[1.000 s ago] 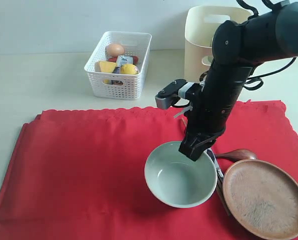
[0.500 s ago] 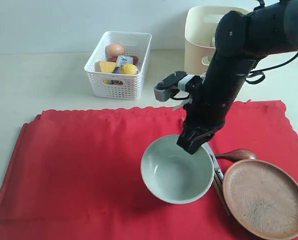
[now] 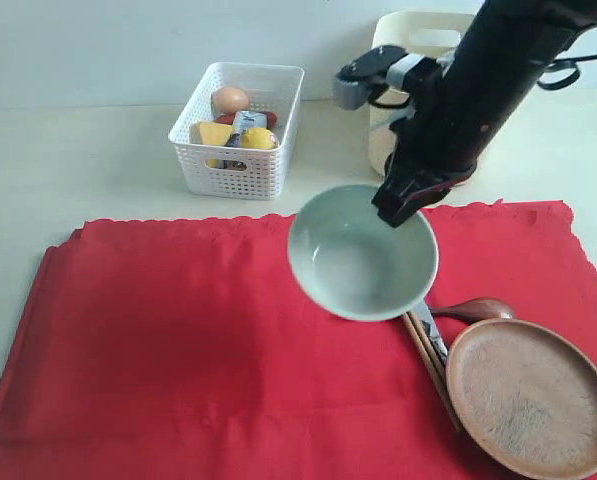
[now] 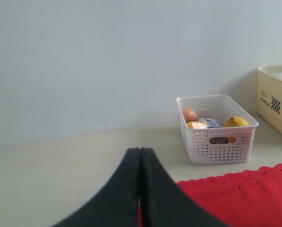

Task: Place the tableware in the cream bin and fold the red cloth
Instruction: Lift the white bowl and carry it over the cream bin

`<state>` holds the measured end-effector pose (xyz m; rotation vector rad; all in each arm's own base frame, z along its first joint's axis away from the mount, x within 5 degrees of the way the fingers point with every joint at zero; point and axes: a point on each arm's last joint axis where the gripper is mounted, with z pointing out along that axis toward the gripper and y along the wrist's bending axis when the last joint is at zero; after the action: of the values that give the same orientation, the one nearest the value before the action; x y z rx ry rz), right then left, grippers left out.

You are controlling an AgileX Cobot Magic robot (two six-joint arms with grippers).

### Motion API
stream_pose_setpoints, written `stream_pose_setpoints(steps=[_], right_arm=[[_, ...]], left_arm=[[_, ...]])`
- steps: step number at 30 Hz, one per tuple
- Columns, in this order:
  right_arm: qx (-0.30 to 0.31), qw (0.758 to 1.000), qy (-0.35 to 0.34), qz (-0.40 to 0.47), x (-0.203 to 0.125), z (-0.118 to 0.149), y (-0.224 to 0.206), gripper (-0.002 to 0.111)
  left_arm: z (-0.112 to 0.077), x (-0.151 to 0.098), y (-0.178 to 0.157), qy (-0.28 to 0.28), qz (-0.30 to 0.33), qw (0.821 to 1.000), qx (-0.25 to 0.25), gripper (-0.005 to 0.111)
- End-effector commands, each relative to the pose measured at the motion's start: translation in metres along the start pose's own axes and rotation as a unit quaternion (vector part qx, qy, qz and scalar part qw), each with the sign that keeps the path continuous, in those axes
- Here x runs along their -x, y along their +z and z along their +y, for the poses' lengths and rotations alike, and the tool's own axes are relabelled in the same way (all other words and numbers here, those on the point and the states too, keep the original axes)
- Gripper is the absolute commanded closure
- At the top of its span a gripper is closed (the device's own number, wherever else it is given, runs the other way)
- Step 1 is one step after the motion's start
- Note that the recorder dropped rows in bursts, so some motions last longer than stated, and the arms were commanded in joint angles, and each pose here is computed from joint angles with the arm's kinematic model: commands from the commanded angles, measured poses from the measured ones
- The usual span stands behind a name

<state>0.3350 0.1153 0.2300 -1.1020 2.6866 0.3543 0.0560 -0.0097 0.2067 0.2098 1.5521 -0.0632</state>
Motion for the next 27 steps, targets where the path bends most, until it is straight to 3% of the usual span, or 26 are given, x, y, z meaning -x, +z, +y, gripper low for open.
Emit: stream_pose_setpoints(steps=[1,7,13,22,27], right_arm=[[-0.042,0.997,0.017,-0.058,0.000,-0.015,-0.035,0.108],[-0.125,0.979,0.041,-0.153,0.001,-0.034,-0.069,0.108],[-0.195,0.928,0.162,-0.273,0.001,-0.064,-0.095,0.108],[-0.226,0.866,0.283,-0.345,-0.008,-0.105,-0.095,0.108],[-0.231,0.856,0.305,-0.348,-0.006,-0.123,-0.073,0.108]], left_arm=[[0.000,-0.001,0.000,0.000,-0.001,1.000,-0.004,0.106],[0.000,-0.001,0.000,-0.001,-0.001,1.000,-0.004,0.106],[0.000,-0.001,0.000,-0.001,-0.001,1.000,-0.004,0.106],[0.000,-0.001,0.000,0.001,-0.001,1.000,-0.004,0.106],[0.000,-0.001,0.000,0.000,-0.001,1.000,-0.004,0.106]])
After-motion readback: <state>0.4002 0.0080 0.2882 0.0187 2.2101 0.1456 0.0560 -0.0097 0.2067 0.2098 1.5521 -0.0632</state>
